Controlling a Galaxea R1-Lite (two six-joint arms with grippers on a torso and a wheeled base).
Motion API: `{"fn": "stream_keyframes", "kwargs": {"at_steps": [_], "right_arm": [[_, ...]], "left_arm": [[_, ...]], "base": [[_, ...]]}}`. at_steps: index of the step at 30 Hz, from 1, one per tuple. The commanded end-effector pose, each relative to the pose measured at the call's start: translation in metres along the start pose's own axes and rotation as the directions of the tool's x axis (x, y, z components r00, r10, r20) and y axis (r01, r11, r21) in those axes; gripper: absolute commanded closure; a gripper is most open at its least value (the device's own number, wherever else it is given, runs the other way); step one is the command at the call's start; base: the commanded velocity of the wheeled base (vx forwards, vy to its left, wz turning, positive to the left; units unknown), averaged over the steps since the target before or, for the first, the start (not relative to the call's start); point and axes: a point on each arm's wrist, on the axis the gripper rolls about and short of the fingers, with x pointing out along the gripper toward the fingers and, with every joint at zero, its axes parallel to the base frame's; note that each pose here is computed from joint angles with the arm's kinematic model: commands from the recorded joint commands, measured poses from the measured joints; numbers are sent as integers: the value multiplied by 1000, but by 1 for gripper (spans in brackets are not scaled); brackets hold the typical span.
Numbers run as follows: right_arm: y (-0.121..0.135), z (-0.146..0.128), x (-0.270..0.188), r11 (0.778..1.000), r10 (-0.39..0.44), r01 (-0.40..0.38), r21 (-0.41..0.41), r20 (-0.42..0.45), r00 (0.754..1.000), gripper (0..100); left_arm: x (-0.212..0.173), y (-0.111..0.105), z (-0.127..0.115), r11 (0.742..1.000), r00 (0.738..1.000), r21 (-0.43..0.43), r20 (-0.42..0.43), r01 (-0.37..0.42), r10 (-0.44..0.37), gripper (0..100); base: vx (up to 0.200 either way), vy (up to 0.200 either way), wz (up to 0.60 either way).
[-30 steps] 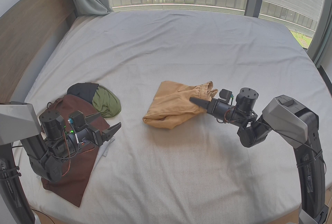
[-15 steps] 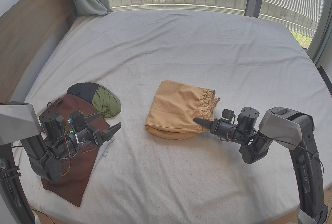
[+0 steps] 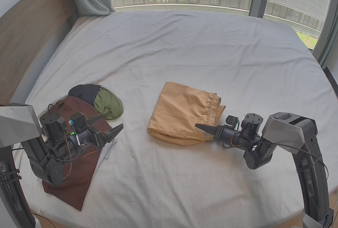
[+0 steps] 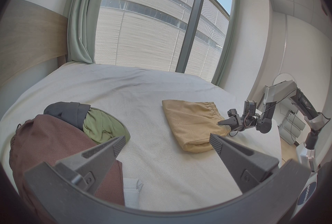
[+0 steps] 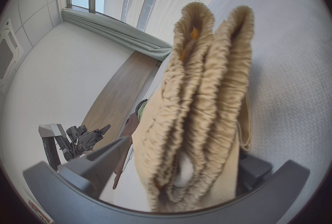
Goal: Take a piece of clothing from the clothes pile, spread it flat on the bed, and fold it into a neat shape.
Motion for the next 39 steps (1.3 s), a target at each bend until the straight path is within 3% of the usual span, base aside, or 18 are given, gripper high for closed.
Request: {"fn": "stream_keyframes", "kwargs": {"at_steps": [1,9,20,30,39], "right_arm": [[-2,1,-4,1000,-14,14,-2,5,1000,0],[2,26,-41,996,-72,75,-52,55,996,0],[42,72,-83,985,-77,99,-138,155,985,0],[71,74,-58,985,2,20,-173,125,992,0],[50,68,-30,988,5,10,-155,95,995,0]], "left_arm": [[0,0,-2,1000,1000,-1,-5,0,0,0],[0,0,1,1000,1000,-9,3,0,0,0],[1,0,1,1000,1000,-8,6,0,0,0],[-1,-1,0,1000,1000,-11,-1,0,0,0],[-1,0,0,1000,1000,-10,-1,0,0,0]], "base": [[0,0,0],[0,0,0],[0,0,0],[0,0,0],[0,0,0]]}}
